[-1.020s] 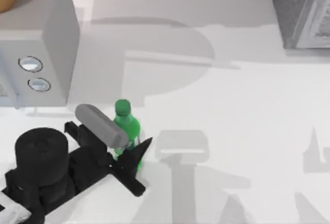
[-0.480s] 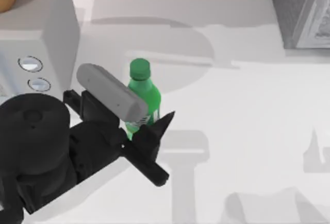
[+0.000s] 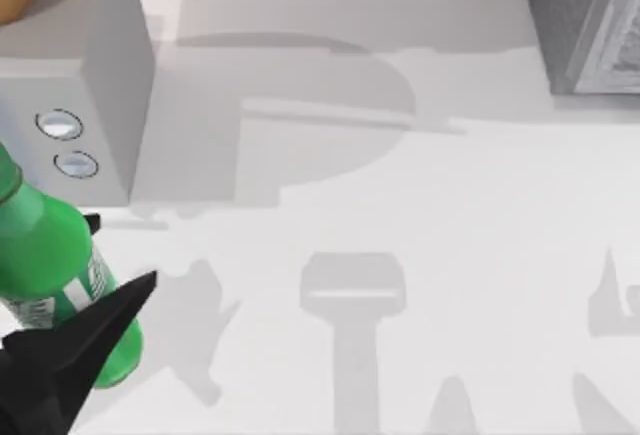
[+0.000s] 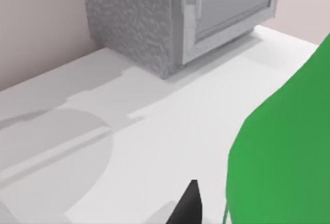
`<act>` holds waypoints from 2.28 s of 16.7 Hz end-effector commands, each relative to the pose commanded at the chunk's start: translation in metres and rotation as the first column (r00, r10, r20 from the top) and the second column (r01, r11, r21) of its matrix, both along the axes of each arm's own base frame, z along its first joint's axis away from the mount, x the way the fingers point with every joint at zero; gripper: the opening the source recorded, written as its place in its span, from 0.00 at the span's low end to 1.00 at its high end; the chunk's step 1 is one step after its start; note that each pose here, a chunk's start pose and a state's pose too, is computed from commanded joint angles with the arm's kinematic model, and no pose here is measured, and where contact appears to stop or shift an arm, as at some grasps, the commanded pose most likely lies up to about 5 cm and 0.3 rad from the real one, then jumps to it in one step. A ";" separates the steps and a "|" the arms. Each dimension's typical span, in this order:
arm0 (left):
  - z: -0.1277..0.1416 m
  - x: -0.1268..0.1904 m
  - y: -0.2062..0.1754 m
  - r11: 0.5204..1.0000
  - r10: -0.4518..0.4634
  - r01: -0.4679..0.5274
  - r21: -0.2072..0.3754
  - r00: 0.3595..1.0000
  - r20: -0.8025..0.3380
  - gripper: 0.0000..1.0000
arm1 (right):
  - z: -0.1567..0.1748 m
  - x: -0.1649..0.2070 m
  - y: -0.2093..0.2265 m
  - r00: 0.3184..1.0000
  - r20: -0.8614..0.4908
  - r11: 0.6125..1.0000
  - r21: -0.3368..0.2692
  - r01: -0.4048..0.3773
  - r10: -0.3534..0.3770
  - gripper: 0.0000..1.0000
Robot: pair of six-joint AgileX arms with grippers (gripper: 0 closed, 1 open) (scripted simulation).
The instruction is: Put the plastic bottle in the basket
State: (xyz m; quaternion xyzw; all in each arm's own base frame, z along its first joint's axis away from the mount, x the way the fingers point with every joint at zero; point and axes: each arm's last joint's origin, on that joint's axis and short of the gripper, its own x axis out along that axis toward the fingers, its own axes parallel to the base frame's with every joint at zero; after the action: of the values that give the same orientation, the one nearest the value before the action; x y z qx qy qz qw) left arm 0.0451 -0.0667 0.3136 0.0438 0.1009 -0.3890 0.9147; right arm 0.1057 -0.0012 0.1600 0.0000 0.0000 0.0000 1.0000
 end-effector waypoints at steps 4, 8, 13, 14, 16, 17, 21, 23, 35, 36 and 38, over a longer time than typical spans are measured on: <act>-0.001 -0.035 0.075 1.000 -0.004 0.004 -0.016 1.000 0.012 0.00 | 0.000 0.000 0.000 1.000 0.000 1.000 0.000 0.000 0.000 1.00; -0.022 -0.051 0.134 1.000 -0.005 0.005 -0.018 1.000 0.015 0.00 | 0.000 0.000 0.000 1.000 0.000 1.000 0.000 0.000 0.000 1.00; -0.042 -0.056 0.166 1.000 -0.004 0.004 -0.014 1.000 0.013 0.00 | 0.000 0.000 0.000 1.000 0.000 1.000 0.000 0.000 0.000 1.00; -0.042 -0.056 0.167 1.000 -0.004 0.004 -0.014 1.000 0.013 0.00 | 0.000 0.000 0.000 1.000 0.000 1.000 0.000 0.000 0.000 1.00; -0.042 -0.056 0.167 1.000 -0.004 0.004 -0.014 1.000 0.013 0.00 | 0.000 0.000 0.000 1.000 0.000 1.000 0.000 0.000 0.000 1.00; -0.042 -0.056 0.167 1.000 -0.004 0.004 -0.014 1.000 0.013 0.00 | 0.000 0.000 0.000 1.000 0.000 1.000 0.000 0.000 0.000 1.00; -0.034 -0.057 0.159 1.000 0.017 -0.017 0.023 1.000 0.001 0.00 | 0.000 0.000 0.000 1.000 0.000 1.000 0.000 0.000 0.000 1.00; -0.020 -0.060 0.152 0.998 0.054 -0.054 0.036 0.999 -0.009 0.00 | 0.000 0.000 0.000 1.000 0.000 1.000 0.000 0.000 0.000 1.00; 0.166 0.019 0.041 0.893 0.451 -0.450 0.020 0.892 -0.024 0.00 | 0.000 0.000 0.000 1.000 0.000 1.000 0.000 0.000 0.000 1.00; 0.177 0.043 0.034 0.874 0.485 -0.485 0.018 0.874 -0.023 0.00 | 0.000 0.000 0.000 1.000 0.000 1.000 0.000 0.000 0.000 1.00; 0.194 0.096 0.028 0.835 0.550 -0.550 0.016 0.835 -0.022 0.00 | 0.000 0.000 0.000 1.000 0.000 1.000 0.000 0.000 0.000 1.00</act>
State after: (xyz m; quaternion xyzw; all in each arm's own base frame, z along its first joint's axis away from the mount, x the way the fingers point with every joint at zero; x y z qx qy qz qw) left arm 0.1414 -0.0388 0.5081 0.0119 0.1226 -0.1099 0.9863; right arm 0.1057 -0.0012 0.1600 0.0000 0.0000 0.0000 1.0000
